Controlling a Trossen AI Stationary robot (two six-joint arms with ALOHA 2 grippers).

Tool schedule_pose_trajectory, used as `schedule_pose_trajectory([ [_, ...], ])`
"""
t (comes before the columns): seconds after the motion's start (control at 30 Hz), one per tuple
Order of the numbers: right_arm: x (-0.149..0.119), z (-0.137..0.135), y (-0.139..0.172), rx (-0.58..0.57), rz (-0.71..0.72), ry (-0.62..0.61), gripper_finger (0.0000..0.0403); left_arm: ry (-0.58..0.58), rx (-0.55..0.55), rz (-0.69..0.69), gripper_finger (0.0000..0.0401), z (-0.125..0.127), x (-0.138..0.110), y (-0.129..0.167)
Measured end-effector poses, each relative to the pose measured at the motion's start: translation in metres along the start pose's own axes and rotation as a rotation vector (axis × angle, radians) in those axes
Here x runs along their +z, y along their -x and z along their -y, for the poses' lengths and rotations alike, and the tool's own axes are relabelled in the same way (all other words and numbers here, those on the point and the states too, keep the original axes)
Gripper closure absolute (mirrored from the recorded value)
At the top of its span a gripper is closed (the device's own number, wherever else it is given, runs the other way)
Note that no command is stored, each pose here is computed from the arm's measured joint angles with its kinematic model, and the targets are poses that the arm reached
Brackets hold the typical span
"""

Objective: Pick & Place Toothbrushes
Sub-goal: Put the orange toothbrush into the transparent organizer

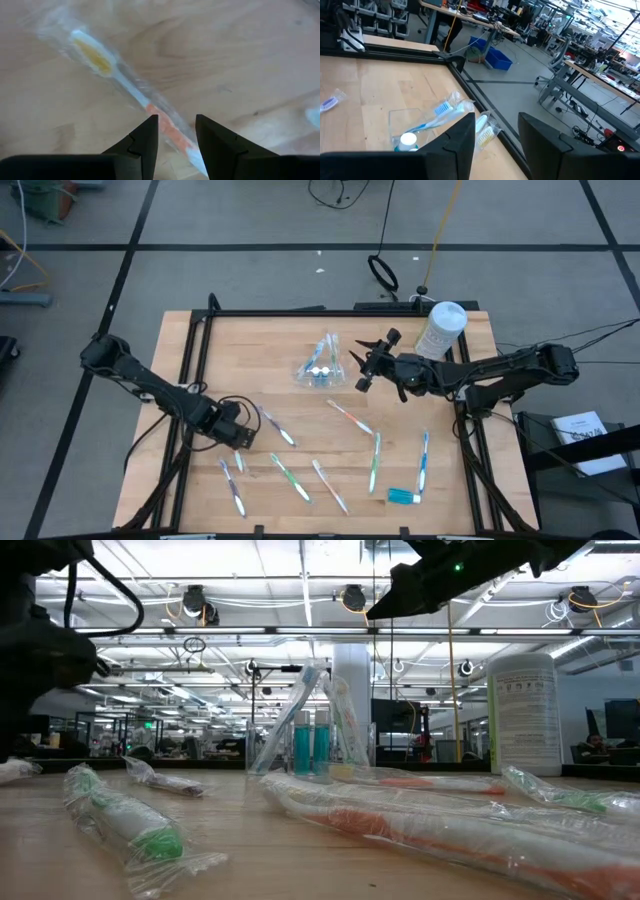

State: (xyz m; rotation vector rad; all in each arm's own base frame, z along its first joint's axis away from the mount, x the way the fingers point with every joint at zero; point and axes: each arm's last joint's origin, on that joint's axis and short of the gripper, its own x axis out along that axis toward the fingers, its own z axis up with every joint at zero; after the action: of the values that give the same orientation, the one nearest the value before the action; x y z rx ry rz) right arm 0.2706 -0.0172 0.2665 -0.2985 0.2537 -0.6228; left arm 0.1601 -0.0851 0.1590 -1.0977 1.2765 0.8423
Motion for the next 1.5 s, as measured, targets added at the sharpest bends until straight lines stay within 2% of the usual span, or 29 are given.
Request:
schedule_pose_trajectory([
  [0.23,0.0,0.0,0.0,0.0,0.0,0.0,0.0264,0.124,0.063,0.02,0.0268,-0.006,0.001,0.0],
  [0.47,0.0,0.0,0.0,0.0,0.0,0.001,0.0265,0.266,0.111,0.046,0.0268,-0.021,0.004,-0.014],
  [0.57,0.0,0.0,0.0,0.0,0.0,0.001,0.0266,0.218,0.1,0.067,0.0268,-0.024,0.005,-0.018],
  [0.83,0.001,0.0,0.0,-0.001,0.006,-0.002,0.0266,0.005,0.092,0.112,0.0268,-0.024,0.007,-0.019],
  [1.1,0.001,0.0,0.0,-0.001,0.007,-0.004,0.0268,-0.04,0.086,0.154,0.0272,-0.024,0.008,-0.019],
  [1.23,0.002,0.001,0.0,-0.004,0.018,-0.011,0.0269,-0.106,0.068,0.183,0.0303,-0.022,0.009,-0.02],
  [1.43,0.002,0.001,0.0,-0.004,0.017,-0.011,0.0271,-0.119,0.055,0.231,0.0365,-0.021,0.01,-0.02],
  [1.5,0.002,0.001,0.0,-0.004,0.017,-0.011,0.0271,-0.142,0.048,0.285,0.0383,-0.021,0.012,-0.02],
])
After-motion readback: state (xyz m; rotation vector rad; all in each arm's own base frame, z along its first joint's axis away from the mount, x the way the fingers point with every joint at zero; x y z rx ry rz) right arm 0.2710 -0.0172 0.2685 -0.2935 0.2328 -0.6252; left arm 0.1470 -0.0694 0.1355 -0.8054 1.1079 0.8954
